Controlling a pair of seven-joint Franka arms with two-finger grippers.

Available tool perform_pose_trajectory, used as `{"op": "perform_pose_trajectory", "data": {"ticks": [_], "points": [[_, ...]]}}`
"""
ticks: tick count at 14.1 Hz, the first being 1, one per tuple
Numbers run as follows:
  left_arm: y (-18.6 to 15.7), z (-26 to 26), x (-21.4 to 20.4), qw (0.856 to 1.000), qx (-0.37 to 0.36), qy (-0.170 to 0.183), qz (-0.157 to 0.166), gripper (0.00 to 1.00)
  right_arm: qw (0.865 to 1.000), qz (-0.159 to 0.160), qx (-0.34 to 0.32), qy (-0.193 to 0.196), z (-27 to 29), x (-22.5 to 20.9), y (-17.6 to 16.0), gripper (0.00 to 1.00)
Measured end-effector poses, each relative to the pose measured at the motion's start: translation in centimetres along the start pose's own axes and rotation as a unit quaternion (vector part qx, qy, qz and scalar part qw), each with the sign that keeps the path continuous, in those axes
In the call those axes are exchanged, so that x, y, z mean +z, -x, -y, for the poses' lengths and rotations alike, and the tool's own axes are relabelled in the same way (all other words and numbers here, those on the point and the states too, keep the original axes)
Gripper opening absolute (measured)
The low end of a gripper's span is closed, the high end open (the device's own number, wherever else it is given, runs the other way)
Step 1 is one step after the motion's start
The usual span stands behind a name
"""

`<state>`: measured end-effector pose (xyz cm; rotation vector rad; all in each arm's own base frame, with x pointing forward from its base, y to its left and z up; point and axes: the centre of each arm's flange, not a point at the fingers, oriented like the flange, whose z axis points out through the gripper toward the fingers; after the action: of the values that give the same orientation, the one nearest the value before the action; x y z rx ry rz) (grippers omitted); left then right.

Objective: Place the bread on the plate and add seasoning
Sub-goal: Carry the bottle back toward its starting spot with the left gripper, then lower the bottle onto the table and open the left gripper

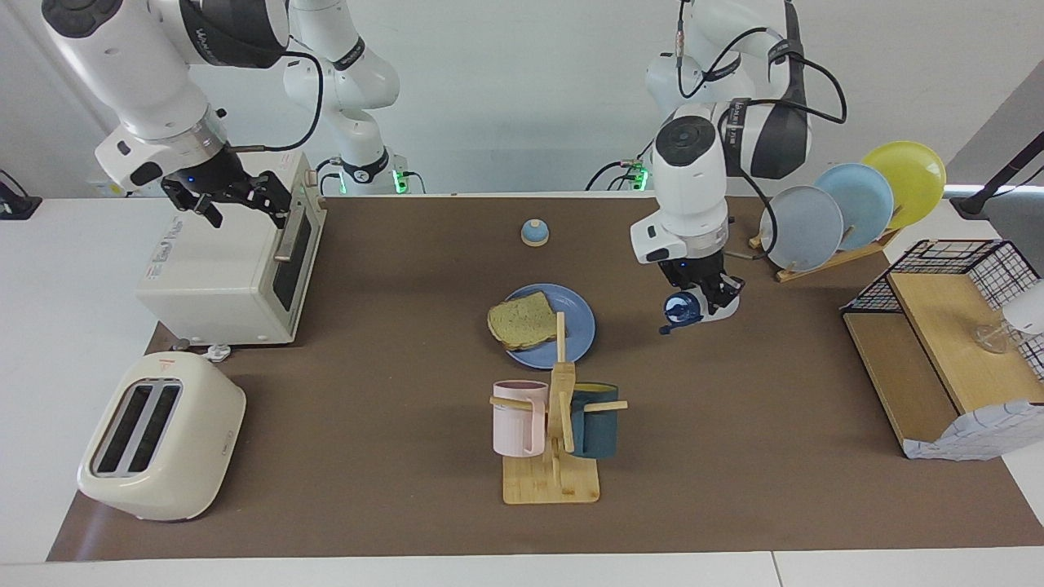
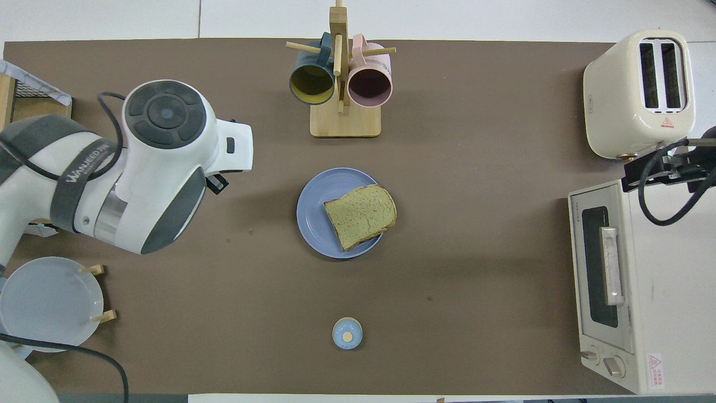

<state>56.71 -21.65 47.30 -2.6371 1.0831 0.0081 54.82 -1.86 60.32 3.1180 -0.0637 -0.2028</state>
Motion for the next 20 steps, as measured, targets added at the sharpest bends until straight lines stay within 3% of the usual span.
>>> {"op": "perform_pose_trajectory", "data": {"ticks": [3, 7, 13, 17, 20], "points": [[0.2, 2.1, 1.1, 0.994, -0.087, 0.023, -0.066, 0.38, 1.0, 0.0, 0.0, 0.0, 0.0, 0.0, 0.0, 1.0], [0.6, 1.6, 4.1, 0.969, -0.189, 0.029, -0.156, 0.38, 1.0, 0.0, 0.0, 0.0, 0.0, 0.0, 0.0, 1.0], [3.6, -2.2, 7.8, 0.907, -0.291, 0.057, -0.3, 0.38, 1.0, 0.0, 0.0, 0.0, 0.0, 0.0, 0.0, 1.0], [5.7, -3.7, 9.0, 0.874, -0.314, 0.069, -0.364, 0.38, 1.0, 0.0, 0.0, 0.0, 0.0, 0.0, 0.0, 1.0], [7.2, -4.4, 10.1, 0.866, -0.317, 0.072, -0.38, 0.38, 1.0, 0.0, 0.0, 0.0, 0.0, 0.0, 0.0, 1.0]]}}
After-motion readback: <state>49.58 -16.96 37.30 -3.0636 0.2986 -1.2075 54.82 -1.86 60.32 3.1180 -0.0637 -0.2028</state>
